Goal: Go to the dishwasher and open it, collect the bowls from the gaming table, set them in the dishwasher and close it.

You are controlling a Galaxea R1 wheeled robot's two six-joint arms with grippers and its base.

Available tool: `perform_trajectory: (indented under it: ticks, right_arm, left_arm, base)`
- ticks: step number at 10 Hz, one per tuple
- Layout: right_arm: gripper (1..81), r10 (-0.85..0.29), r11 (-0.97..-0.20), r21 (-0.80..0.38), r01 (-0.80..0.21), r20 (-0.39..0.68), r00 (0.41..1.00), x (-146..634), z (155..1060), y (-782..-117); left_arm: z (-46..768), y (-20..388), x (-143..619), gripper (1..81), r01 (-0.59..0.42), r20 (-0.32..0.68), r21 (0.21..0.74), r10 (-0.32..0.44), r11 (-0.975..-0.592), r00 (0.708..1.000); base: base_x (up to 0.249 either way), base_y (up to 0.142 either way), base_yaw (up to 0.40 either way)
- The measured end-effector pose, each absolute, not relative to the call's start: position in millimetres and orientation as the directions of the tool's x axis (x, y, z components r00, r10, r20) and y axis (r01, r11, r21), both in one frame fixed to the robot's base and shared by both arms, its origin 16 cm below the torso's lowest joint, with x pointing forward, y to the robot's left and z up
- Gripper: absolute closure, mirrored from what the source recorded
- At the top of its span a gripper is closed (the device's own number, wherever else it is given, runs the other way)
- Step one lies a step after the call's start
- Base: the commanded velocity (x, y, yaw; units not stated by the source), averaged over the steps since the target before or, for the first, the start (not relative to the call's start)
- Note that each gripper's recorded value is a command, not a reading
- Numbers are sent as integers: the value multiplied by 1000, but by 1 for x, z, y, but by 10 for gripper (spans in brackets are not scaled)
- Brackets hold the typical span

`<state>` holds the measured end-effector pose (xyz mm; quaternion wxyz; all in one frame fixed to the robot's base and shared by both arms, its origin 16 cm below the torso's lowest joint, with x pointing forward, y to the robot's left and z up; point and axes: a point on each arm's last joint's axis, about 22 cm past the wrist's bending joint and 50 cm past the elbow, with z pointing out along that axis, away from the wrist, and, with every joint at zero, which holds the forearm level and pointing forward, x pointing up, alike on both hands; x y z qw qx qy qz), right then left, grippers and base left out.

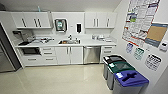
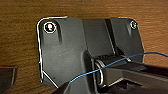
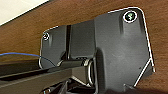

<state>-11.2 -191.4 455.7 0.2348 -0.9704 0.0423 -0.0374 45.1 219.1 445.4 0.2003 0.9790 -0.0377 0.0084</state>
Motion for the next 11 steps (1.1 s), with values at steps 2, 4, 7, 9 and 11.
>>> perform_trajectory:
  ticks: [2,4,7,9,11]
  right_arm:
    - [10,-99,-886,-459,-64,54,994,-10,456,-191]
    - [10,-99,-886,-459,-64,54,994,-10,456,-191]
    - [10,-99,-886,-459,-64,54,994,-10,456,-191]
    - [10,-99,-886,-459,-63,55,994,-10,456,-191]
    - [10,-99,-886,-459,-64,54,994,-10,456,-191]
  left_arm:
    - [445,220,44,10,-77,31,390,-71,-918,997]
    - [445,220,45,10,-77,31,391,-70,-917,997]
    - [445,220,45,10,-77,31,391,-70,-917,997]
    - [445,220,44,10,-77,31,391,-71,-917,997]
    - [445,220,45,10,-77,30,391,-71,-917,997]
  base:
    - [137,0,0]
    - [138,0,0]
    - [144,0,0]
    - [146,0,0]
    - [146,0,0]
